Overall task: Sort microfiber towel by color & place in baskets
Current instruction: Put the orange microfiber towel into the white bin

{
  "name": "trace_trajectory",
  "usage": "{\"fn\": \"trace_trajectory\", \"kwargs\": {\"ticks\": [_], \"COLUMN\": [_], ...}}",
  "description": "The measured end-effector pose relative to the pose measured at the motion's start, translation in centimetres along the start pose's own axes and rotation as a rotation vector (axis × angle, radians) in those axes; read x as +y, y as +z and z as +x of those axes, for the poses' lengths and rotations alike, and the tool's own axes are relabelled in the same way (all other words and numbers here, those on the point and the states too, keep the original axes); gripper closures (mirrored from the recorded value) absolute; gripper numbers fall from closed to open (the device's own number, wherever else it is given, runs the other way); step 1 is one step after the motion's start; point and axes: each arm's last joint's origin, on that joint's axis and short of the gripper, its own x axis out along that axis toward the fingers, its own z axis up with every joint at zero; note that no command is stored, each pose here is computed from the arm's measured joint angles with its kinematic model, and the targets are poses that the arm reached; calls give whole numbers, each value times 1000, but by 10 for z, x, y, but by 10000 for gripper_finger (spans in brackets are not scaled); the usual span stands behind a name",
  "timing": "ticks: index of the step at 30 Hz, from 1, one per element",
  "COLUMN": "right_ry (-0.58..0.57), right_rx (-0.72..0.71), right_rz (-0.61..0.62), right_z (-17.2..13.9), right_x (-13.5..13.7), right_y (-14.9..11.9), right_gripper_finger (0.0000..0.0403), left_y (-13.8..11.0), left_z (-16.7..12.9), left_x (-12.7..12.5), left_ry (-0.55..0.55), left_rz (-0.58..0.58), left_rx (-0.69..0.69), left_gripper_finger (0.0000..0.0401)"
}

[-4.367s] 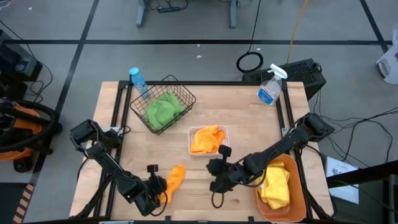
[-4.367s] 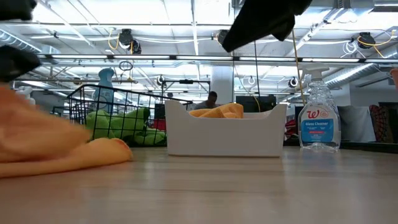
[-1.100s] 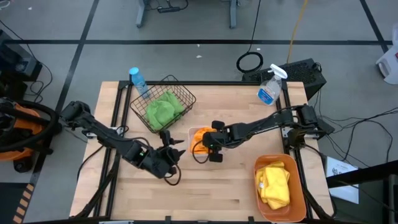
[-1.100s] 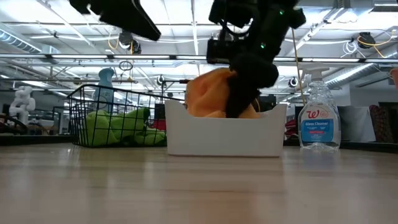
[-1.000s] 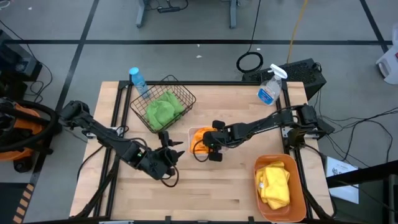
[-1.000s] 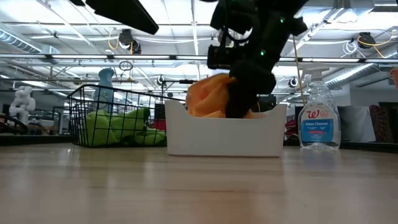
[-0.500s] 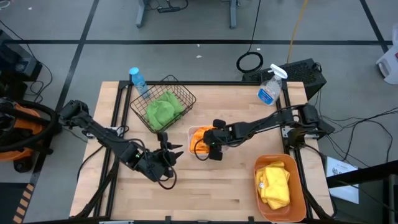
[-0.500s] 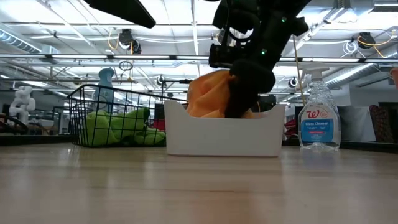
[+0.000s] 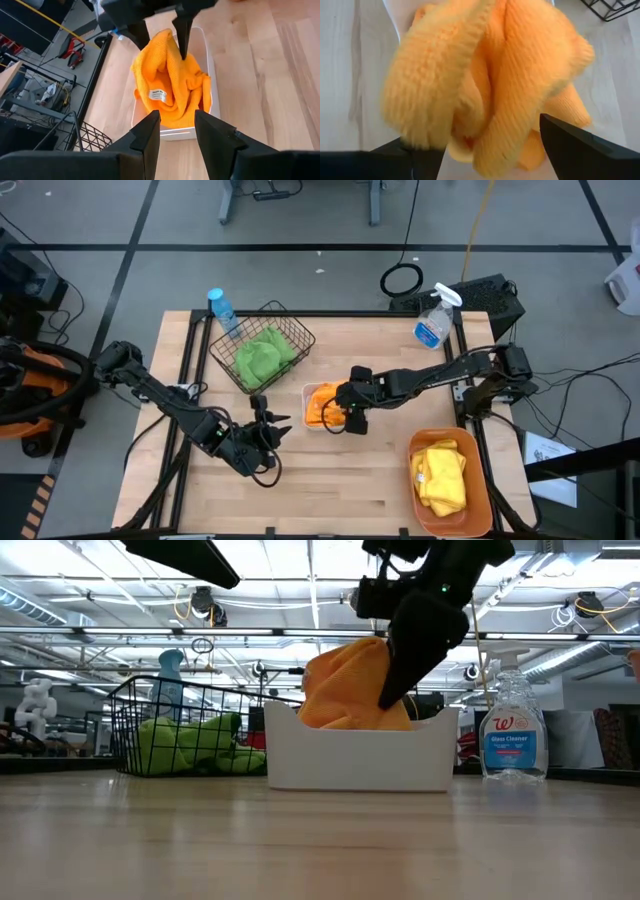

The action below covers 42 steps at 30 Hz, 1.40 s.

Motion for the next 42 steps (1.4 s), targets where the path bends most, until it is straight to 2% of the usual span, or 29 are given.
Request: {"fn": "trace_trajectory", "kwargs": {"ticks": [15, 21, 28, 32, 35, 39, 42], "right_ry": [22, 21, 34, 61, 83, 81, 60], "right_rx": [-90, -76, -126, -168, -260, -316, -271], "right_rz": [-70, -98, -108, -125, -116, -119, -105], "right_z": [-42, -44, -47, -55, -57, -42, -24], "right_x": [6, 4, 8, 18, 24, 25, 19], "right_y": [0, -2, 2, 3, 10, 12, 6], "right_gripper_finger": [97, 121, 194, 258, 311, 381, 395], "left_y": [2, 2, 1, 1, 1, 1, 2], "left_z": [0, 0, 0, 0, 0, 0, 0], "left_x": [0, 0, 0, 0, 0, 0, -1], "left_ry": [-1, -1, -1, -1, -2, -3, -4], "left_rz": [-13, -12, -9, 0, 1, 0, -6], "left_rx": [-13, -12, -10, -10, -10, -10, -13], "left_gripper_finger": [272, 272, 272, 272, 272, 272, 272]}}
